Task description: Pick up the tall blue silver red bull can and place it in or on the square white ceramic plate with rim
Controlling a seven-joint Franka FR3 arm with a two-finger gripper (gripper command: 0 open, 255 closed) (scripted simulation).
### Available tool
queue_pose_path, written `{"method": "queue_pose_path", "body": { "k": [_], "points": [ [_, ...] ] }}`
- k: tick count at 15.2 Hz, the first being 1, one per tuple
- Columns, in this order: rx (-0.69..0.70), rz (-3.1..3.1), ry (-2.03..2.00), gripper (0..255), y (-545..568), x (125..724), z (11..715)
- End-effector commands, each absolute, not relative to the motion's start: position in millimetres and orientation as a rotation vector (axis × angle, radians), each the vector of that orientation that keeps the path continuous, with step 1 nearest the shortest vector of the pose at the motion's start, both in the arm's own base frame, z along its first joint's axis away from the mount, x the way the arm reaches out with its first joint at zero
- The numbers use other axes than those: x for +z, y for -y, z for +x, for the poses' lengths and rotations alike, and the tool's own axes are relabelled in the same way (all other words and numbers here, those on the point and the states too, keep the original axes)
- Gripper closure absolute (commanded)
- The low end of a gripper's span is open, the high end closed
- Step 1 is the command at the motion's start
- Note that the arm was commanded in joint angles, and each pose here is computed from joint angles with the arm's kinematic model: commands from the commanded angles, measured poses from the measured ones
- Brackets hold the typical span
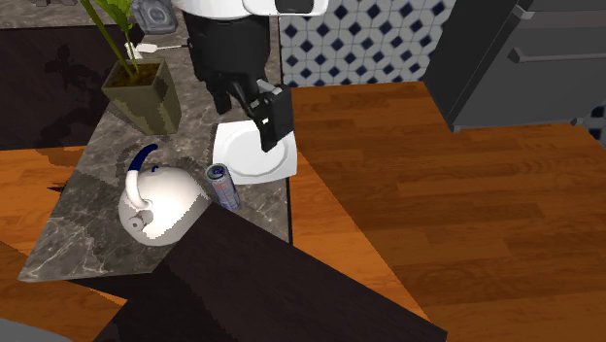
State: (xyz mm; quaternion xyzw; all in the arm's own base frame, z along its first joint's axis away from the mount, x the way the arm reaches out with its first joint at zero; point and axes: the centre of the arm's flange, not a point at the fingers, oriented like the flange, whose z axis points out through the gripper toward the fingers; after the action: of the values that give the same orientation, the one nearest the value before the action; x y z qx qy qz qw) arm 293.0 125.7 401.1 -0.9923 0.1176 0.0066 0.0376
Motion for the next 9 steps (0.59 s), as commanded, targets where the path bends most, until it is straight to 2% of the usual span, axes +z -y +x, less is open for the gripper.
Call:
{"method": "queue_pose_path", "body": {
  "k": [1, 9],
  "points": [
    [0.015, -3.051, -0.382, 0, -145, 379, 293],
    [0.008, -3.076, -0.462, 0, -211, 293, 288]
  ]
}}
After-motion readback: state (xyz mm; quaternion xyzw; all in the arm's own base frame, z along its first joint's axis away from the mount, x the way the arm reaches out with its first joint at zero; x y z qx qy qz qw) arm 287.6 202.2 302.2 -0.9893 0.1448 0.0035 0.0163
